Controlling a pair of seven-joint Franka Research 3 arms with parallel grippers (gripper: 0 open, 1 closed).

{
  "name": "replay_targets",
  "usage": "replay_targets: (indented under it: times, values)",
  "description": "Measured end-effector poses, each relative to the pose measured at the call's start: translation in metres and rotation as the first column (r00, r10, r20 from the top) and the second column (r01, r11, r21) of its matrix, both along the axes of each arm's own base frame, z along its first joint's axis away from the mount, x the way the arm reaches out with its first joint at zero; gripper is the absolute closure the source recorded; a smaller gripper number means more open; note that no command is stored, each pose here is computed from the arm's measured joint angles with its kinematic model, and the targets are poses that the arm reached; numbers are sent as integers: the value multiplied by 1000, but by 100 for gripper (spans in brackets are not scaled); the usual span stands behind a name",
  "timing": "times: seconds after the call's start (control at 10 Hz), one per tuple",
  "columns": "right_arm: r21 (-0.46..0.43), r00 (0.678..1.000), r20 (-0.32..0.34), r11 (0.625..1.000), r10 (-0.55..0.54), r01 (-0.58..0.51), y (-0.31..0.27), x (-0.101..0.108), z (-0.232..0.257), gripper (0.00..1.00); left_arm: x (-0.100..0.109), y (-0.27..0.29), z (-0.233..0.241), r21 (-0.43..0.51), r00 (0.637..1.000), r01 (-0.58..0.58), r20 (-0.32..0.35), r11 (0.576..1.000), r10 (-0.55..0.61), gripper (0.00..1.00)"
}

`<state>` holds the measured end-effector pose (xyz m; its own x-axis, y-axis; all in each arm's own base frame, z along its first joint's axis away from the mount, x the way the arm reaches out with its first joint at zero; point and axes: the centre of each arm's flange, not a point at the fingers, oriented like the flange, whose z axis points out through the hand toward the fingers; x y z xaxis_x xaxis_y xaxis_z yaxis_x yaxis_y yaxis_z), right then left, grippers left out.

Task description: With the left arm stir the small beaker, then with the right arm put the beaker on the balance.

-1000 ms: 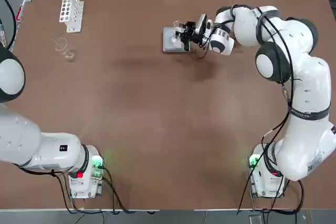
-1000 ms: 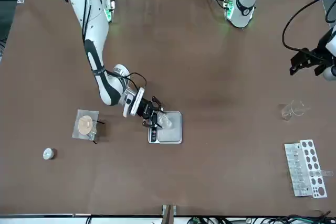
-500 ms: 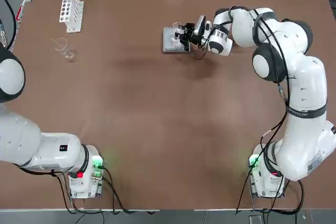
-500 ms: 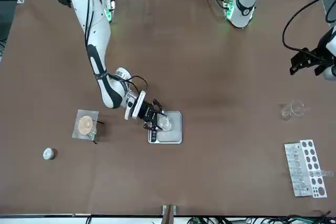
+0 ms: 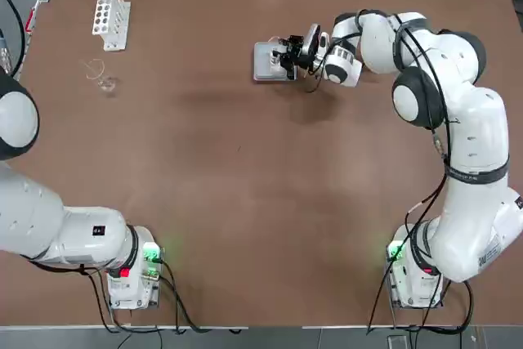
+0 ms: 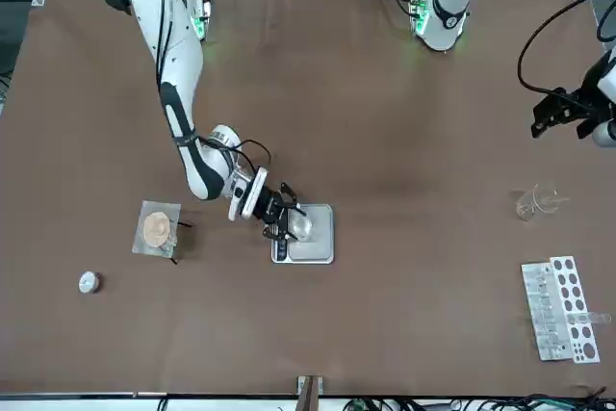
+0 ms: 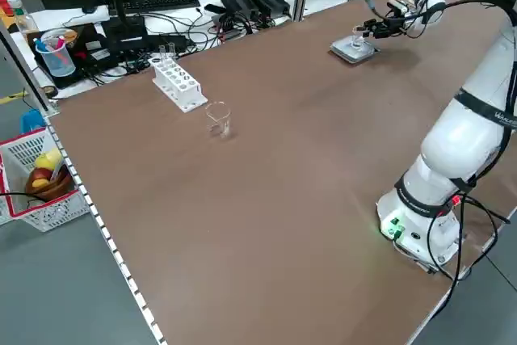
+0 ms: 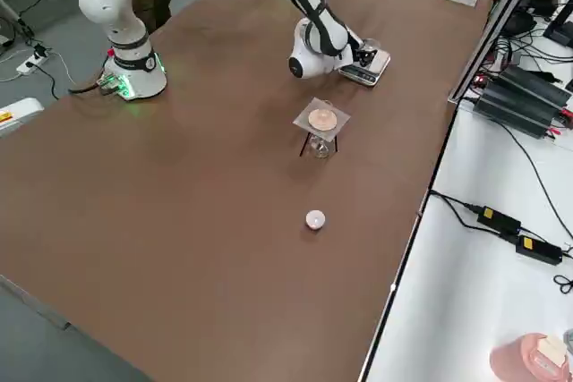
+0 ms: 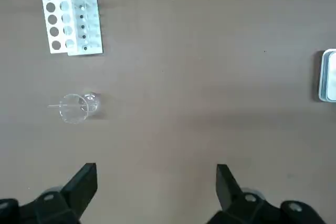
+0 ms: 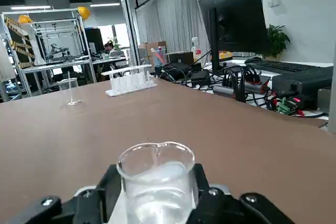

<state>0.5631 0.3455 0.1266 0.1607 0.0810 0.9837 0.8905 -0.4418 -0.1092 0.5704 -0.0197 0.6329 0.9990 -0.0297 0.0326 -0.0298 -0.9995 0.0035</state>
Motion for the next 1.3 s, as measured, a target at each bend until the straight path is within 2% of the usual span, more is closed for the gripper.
replay_targets:
  times: [0.2,0.3,0.5,1.3]
  values:
    - [0,1000,0,1000,-1,1,0,0,0,31,0,1,0,-9,1000,-3,0,1000,3,0]
    - [0,1000,0,1000,-1,1,-1,1,0,24,0,1,0,-10,1000,-3,0,1000,3,0]
    - [0,1000,-1,1000,-4,4,-2,2,0,0,0,1,0,-11,1000,-3,0,1000,3,0]
    - [-14,999,-47,1000,-22,21,-19,-6,-10,0,0,2,0,-11,1000,-4,0,1000,4,0]
